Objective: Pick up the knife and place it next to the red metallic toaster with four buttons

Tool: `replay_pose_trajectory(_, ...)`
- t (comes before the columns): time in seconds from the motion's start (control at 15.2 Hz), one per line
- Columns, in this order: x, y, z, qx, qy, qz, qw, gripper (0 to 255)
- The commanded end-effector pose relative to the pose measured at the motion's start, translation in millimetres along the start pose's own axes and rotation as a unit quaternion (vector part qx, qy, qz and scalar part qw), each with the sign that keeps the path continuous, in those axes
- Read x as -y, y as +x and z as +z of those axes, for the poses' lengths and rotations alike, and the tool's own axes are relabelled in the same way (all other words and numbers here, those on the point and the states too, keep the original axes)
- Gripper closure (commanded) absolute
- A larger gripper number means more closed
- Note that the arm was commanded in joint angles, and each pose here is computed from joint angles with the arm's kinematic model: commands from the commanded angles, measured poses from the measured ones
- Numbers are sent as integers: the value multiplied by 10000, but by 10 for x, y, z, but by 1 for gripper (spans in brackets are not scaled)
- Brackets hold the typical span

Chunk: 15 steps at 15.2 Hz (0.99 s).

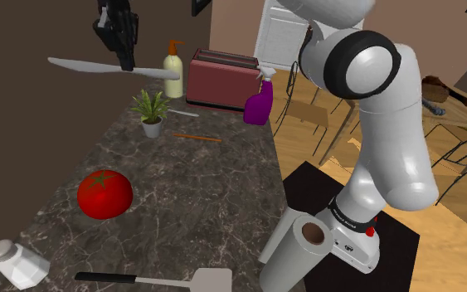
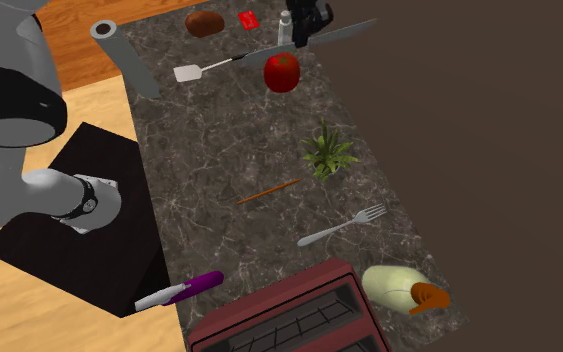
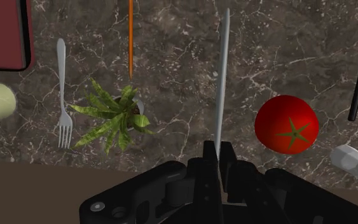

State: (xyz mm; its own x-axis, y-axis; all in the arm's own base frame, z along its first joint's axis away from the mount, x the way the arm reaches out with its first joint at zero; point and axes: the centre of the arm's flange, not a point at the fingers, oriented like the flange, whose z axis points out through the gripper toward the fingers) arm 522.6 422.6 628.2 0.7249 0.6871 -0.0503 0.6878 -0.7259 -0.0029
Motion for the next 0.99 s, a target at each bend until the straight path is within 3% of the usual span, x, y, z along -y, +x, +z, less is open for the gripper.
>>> replay_pose_trajectory(0.0, 9, -11, -49, 9, 1, 5, 10000, 255)
replay_pose_trajectory(0.92, -1298, -1316, 12, 9, 1, 5, 10000, 255)
